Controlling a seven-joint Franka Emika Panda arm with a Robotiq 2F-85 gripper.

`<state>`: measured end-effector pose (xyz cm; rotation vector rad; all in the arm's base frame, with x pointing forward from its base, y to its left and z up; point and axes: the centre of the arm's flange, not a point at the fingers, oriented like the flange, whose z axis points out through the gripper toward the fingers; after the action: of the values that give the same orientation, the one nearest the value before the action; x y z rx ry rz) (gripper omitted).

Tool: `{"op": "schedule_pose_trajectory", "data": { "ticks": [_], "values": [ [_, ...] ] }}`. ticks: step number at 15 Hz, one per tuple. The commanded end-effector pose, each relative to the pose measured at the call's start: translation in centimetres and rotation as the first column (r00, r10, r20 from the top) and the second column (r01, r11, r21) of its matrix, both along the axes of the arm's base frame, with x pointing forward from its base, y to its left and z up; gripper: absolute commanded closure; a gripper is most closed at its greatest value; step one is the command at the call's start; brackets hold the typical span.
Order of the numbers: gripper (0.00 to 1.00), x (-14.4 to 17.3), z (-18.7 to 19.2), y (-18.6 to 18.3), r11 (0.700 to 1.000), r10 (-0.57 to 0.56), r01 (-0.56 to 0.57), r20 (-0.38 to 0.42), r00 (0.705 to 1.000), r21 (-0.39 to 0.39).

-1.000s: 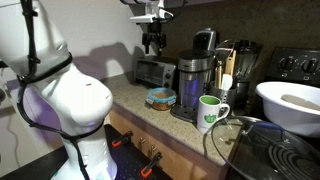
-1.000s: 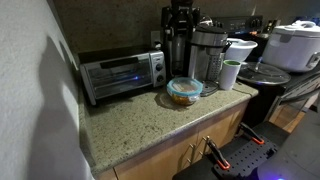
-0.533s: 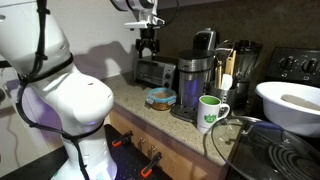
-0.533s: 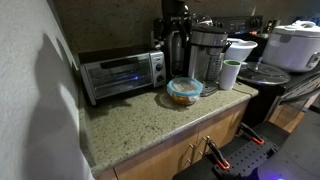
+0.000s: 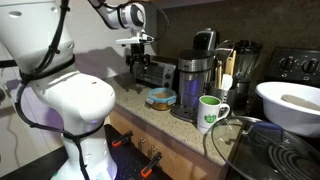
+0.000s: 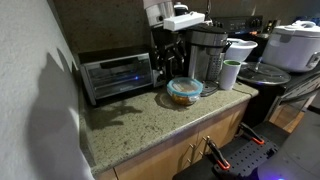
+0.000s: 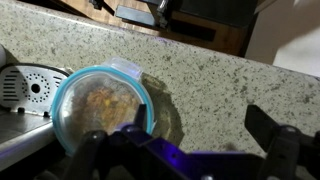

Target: Move the lunchbox to the left

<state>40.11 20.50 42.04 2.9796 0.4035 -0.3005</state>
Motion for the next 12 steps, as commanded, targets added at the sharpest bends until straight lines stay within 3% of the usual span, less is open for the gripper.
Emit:
{"op": "schedule_pose_trajectory", "data": {
  "ticks": [1, 6, 12],
  "values": [
    [0.00, -0.4, -3.9, 0.1, 0.998, 0.055, -0.053, 0.044, 0.997, -0.045],
    [0.00, -0.1, -7.6, 0.1, 0.991, 0.103, -0.094, 0.102, 0.989, -0.094],
    [0.00, -0.3, -9.1, -0.3, 0.983, 0.114, -0.094, 0.124, 0.986, -0.158]
  ]
}}
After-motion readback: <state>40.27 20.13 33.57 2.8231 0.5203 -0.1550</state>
